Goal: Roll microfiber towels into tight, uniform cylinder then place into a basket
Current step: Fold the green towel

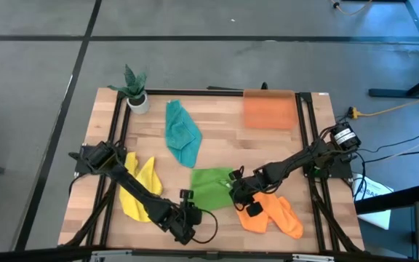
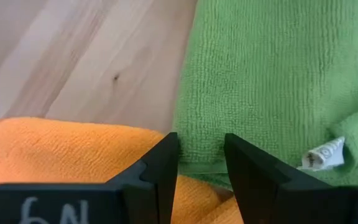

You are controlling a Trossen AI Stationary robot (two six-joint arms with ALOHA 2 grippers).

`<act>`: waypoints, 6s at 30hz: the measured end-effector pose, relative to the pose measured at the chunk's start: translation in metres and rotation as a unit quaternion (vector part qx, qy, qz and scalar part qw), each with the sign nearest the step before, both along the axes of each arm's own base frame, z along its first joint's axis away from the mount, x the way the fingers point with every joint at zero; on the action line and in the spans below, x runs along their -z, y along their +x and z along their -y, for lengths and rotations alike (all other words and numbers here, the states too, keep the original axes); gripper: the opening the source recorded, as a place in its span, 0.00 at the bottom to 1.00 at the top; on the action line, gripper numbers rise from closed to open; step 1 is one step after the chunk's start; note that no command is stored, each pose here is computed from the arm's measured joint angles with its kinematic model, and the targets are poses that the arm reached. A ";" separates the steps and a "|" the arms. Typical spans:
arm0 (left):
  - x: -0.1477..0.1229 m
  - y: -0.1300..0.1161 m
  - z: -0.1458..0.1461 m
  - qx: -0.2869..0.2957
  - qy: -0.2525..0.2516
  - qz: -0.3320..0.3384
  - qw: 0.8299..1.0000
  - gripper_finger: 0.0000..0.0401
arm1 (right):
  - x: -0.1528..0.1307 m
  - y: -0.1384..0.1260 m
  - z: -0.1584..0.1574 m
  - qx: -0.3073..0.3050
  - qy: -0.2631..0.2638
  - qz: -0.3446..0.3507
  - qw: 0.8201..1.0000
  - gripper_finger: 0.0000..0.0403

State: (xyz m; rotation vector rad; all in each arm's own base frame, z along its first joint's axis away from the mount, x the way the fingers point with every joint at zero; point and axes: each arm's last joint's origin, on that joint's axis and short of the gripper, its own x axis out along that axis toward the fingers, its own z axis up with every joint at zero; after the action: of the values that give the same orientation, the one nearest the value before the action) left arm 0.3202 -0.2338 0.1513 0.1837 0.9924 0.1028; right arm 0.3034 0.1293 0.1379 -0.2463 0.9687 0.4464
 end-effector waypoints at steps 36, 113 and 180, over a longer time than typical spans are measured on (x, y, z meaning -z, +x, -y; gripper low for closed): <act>0.017 0.001 0.000 -0.004 -0.024 -0.046 0.999 0.02 | 0.014 -0.002 -0.006 -0.021 -0.010 -0.001 1.000 0.04; -0.033 0.011 -0.034 -0.117 -0.175 -0.031 0.977 0.00 | -0.006 0.016 -0.017 -0.051 0.023 -0.028 0.998 0.35; -0.030 -0.007 -0.063 -0.431 -0.140 -0.003 0.892 0.00 | -0.019 0.041 0.066 0.258 0.137 -0.052 0.955 0.00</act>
State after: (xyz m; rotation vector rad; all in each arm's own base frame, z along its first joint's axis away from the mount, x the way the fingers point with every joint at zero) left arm 0.3136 -0.1703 0.1810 -0.5398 1.0227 0.7664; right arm 0.3444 0.0635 0.1569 0.2841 1.0185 0.1080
